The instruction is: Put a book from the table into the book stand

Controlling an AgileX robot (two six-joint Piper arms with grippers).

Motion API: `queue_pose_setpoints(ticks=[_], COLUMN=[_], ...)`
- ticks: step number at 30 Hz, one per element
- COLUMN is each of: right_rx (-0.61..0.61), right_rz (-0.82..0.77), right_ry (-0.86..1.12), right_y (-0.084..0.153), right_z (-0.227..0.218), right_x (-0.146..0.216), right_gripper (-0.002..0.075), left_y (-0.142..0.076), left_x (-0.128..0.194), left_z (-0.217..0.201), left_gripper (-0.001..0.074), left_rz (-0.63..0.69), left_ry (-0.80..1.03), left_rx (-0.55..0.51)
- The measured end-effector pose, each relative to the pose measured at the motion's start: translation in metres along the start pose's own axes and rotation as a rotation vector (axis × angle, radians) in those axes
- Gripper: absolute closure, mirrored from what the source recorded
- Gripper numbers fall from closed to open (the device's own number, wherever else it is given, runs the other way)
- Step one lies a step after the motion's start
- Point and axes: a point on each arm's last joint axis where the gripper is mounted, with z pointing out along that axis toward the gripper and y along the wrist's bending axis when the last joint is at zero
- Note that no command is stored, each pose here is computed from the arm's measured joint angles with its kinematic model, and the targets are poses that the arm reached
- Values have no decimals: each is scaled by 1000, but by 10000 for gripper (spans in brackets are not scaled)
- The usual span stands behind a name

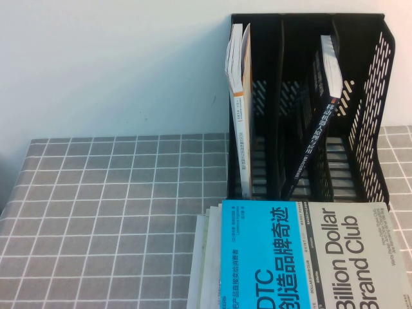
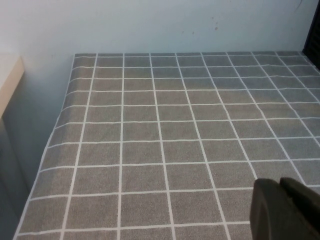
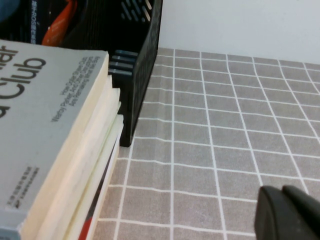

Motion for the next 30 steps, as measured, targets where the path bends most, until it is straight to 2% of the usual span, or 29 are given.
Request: queue_pose_setpoints(ticks=[30], right_rx=[2], right_rz=[0], right_ry=[-10], right_y=[0], right_z=[0], right_x=[-1], right_gripper=[729], left_y=[0], left_x=[-1], left_z=[0], left_gripper=[738], left_rz=[-1], left_ry=[-13], left_rx=[0])
